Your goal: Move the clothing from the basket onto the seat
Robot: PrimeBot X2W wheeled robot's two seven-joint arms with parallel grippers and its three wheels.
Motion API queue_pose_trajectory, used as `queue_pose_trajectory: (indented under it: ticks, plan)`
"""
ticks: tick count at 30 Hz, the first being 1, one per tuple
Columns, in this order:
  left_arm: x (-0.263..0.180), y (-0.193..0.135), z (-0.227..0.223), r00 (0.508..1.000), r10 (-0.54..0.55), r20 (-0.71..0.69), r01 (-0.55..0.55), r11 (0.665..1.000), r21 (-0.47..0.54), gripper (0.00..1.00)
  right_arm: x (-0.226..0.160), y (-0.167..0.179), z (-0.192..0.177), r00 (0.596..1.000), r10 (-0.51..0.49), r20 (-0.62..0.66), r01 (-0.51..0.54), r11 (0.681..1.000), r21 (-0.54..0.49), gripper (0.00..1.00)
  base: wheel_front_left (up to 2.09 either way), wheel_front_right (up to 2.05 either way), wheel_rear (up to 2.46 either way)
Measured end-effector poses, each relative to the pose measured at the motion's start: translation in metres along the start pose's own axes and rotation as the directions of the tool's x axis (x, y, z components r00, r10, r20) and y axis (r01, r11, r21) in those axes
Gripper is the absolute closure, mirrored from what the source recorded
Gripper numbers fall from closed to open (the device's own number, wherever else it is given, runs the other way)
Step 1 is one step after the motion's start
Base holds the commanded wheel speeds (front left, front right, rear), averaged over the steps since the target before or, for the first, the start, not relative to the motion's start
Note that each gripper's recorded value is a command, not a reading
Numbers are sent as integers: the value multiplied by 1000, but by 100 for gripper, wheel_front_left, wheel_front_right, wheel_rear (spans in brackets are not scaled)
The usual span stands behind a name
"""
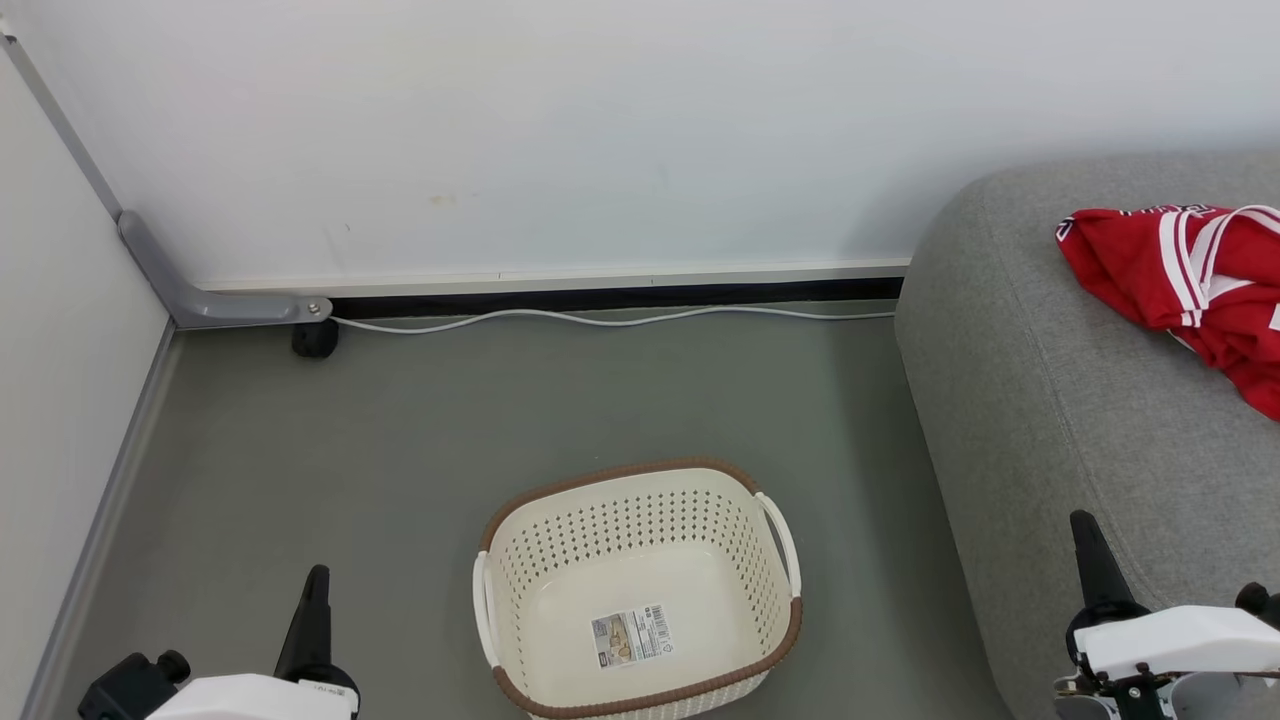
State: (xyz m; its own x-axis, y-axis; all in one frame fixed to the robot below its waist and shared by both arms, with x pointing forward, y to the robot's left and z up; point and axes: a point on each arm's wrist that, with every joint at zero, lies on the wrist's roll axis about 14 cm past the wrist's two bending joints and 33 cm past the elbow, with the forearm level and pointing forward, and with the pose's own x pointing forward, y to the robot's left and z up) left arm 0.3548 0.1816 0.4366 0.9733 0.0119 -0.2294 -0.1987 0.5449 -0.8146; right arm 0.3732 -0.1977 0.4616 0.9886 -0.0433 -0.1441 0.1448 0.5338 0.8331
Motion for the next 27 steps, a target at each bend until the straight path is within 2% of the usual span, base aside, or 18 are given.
queue_pose_trajectory:
  ticks: [12,27]
  plan:
    - [4,-9,7,1000,-25,7,26,990,-138,100,2,5,4,1000,14,0,-14,991,136,100,0,0,0]
    - [6,-16,12,998,-57,10,57,949,-310,100,3,9,10,999,31,10,-33,953,302,100,0,0,0]
